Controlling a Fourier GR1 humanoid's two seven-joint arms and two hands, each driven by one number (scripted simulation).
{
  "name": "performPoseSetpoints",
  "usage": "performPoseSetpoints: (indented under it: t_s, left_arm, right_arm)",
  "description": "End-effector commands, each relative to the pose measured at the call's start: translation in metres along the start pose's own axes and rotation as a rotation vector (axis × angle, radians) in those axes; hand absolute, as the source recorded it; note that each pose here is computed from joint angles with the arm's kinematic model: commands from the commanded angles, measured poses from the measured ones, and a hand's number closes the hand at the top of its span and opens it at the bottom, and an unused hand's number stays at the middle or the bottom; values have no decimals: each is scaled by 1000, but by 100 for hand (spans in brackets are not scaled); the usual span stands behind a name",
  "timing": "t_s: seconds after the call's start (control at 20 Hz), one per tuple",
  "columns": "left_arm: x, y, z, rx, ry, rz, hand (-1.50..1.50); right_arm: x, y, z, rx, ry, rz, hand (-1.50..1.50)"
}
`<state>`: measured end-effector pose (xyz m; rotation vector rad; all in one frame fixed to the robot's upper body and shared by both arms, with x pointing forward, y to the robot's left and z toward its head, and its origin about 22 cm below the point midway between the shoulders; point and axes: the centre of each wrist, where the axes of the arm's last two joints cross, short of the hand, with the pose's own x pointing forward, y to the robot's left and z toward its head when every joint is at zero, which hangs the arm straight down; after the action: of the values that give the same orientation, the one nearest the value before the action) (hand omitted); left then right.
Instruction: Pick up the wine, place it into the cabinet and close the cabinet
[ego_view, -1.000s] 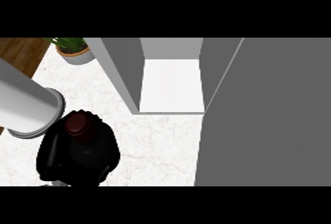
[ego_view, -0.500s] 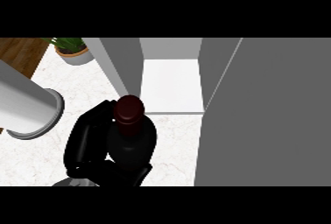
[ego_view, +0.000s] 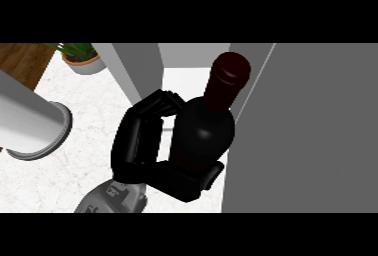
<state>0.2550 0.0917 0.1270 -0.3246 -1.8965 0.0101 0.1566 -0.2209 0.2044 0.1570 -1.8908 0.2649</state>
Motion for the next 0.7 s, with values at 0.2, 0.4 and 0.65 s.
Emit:
performPoseSetpoints:
  t_s: [0.2,0.4,0.65]
  left_arm:
    - [-11,-19,-22,69,-16,-35,150]
    - [-14,-26,-32,61,-18,-75,150]
    - [-14,-34,-44,84,-21,-92,150]
  right_arm:
    - [13,6,34,40,-49,-57,-150]
    - [16,-6,31,59,-45,-29,-150]
    - [24,-2,23,54,-56,-32,-150]
